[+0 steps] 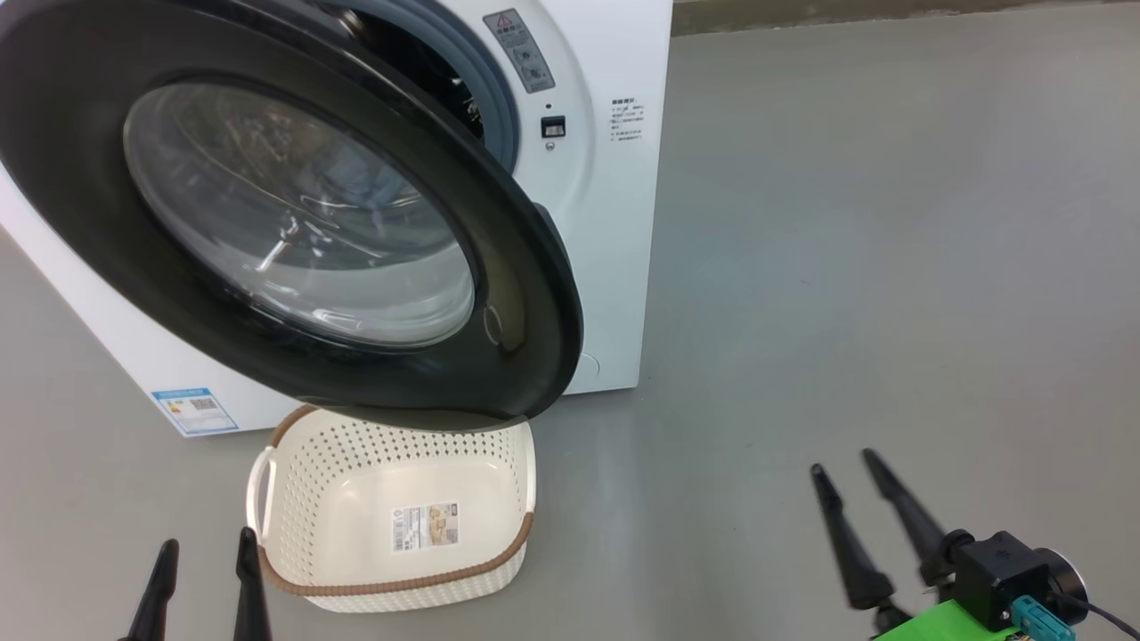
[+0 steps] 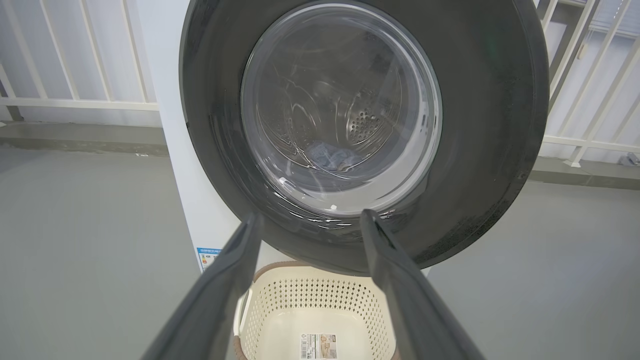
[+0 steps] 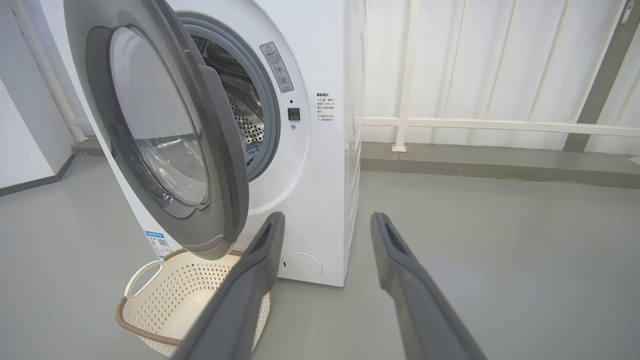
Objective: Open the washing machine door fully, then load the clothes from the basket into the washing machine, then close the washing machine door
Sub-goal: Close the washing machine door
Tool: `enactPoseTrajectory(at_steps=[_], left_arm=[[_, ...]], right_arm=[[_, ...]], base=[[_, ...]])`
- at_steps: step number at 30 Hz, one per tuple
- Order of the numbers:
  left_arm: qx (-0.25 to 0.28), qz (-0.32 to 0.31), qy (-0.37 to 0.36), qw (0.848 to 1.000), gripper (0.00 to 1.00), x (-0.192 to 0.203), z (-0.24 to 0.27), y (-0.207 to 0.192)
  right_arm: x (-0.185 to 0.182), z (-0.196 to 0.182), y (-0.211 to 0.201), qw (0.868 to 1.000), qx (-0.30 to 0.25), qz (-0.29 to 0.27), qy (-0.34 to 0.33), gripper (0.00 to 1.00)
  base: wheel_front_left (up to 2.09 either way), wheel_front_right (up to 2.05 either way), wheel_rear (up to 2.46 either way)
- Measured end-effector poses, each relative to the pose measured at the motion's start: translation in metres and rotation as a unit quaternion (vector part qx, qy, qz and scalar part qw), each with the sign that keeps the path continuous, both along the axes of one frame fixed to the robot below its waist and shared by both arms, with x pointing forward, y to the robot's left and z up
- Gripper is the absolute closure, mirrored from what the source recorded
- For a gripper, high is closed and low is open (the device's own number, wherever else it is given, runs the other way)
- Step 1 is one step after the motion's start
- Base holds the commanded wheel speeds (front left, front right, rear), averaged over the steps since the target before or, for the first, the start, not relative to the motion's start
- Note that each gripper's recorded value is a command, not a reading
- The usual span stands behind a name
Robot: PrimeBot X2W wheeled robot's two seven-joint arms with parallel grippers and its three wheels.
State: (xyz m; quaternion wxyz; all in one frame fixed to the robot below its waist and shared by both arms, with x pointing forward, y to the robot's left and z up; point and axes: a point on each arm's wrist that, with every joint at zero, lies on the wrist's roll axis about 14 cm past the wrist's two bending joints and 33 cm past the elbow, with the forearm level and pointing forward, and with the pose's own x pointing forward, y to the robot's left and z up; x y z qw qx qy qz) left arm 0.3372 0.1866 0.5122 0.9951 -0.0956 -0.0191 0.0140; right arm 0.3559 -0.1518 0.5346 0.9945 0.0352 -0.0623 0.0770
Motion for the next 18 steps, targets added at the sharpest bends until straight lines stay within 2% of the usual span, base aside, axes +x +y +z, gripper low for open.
enactPoseTrajectory(at_steps=[13, 18], left_arm=[[0.005, 0.005, 0.009, 1.0, 0.0, -0.002, -0.006, 0.001], [0.009, 0.01, 0.012, 1.0, 0.0, -0.004, -0.007, 0.003]], right_arm=[[0.005, -0.008, 0.006, 1.0, -0.002, 0.009, 0.016, 1.0], [0.017, -0.02, 0.006, 0.999, -0.016, 0.019, 0.038, 1.0]], base=[[0.0, 0.0, 0.0], [0.0, 0.0, 0.0]])
